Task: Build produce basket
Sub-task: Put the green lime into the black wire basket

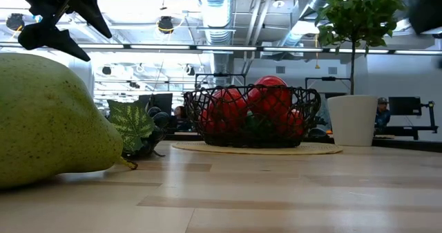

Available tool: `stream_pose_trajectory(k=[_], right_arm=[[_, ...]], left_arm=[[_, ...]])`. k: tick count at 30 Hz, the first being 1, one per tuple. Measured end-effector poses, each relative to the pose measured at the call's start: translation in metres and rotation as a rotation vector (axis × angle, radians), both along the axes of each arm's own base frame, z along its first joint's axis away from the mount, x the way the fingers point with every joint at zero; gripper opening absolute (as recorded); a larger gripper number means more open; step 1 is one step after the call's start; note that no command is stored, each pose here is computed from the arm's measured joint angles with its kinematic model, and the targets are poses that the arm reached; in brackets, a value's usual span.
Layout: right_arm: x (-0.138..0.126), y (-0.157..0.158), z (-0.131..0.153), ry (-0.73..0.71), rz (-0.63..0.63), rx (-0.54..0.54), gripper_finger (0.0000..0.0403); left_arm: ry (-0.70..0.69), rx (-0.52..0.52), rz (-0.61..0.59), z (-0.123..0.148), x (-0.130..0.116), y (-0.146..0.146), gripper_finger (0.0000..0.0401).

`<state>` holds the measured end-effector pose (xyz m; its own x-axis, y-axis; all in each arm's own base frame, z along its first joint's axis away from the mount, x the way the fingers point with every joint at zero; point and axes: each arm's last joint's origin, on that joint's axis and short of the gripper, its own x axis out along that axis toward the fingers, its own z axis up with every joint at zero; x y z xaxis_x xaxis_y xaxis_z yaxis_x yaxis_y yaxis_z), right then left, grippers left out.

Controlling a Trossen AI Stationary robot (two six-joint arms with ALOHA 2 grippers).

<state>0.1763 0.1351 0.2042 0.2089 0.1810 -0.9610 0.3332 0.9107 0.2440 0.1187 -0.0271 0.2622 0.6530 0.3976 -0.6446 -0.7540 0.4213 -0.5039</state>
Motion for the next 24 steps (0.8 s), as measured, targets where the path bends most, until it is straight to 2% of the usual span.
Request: stream_pose_trajectory(k=[5,11,15,18,24], right_arm=[[0.032,-0.044,0.045,-0.201,-0.027,-0.115,0.0294],[0.063,-0.120,0.107,-0.439,-0.135,-0.327,0.0296],[0.078,-0.170,0.132,-0.524,-0.159,-0.463,0.0296],[0.091,-0.203,0.136,-0.510,-0.152,-0.539,0.0296],[0.134,-0.247,0.113,-0.450,-0.075,-0.518,0.0296]], left_arm=[[0.000,0.001,0.000,0.000,0.000,0.000,0.0324],[-0.001,0.001,0.001,0.000,0.000,0.000,0.0324],[-0.002,0.001,0.001,0.000,0.000,0.000,0.0324],[-0.005,0.004,0.004,0.000,0.000,0.000,0.0324],[-0.009,0.013,0.011,0.000,0.000,0.000,0.0324]])
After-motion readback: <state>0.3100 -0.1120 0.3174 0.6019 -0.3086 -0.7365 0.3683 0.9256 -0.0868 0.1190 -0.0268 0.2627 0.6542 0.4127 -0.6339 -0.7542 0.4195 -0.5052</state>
